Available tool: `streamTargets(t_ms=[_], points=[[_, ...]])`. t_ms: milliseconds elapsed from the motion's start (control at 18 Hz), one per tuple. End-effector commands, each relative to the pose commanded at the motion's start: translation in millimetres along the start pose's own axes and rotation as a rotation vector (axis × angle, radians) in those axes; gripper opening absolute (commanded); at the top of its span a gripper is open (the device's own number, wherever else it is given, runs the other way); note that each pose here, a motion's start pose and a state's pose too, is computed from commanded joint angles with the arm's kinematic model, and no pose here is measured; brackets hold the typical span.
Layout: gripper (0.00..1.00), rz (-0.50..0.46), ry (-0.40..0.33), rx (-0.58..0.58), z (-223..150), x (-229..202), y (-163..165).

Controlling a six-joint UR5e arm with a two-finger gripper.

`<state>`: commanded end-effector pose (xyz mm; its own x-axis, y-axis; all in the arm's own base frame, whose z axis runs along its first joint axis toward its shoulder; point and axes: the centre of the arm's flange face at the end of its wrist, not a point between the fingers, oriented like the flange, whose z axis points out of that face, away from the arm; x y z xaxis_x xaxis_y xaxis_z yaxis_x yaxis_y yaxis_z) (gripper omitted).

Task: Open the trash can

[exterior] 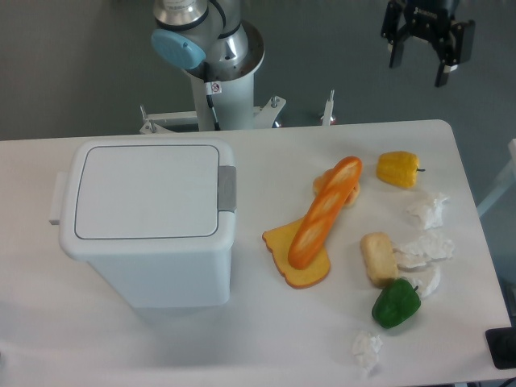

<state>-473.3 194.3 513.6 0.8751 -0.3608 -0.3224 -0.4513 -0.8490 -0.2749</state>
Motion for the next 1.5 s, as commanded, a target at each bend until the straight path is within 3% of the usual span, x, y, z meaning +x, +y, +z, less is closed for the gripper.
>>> streamTargets(t_ms=[222,611,1000,1222,1500], points=[[1.0,-0.044,-0.015,-0.001,-7,-6,-3],[1.0,-0.214,-0.022,0.061,-5,-17,-26],[1.0,-0.347,-0.034,0.111,9,-23,-71],[1.0,-0.392,-0.022,0.113,14,-23,-81],[1.0,-0.566,-0.025,0.134,14,-33,-99]])
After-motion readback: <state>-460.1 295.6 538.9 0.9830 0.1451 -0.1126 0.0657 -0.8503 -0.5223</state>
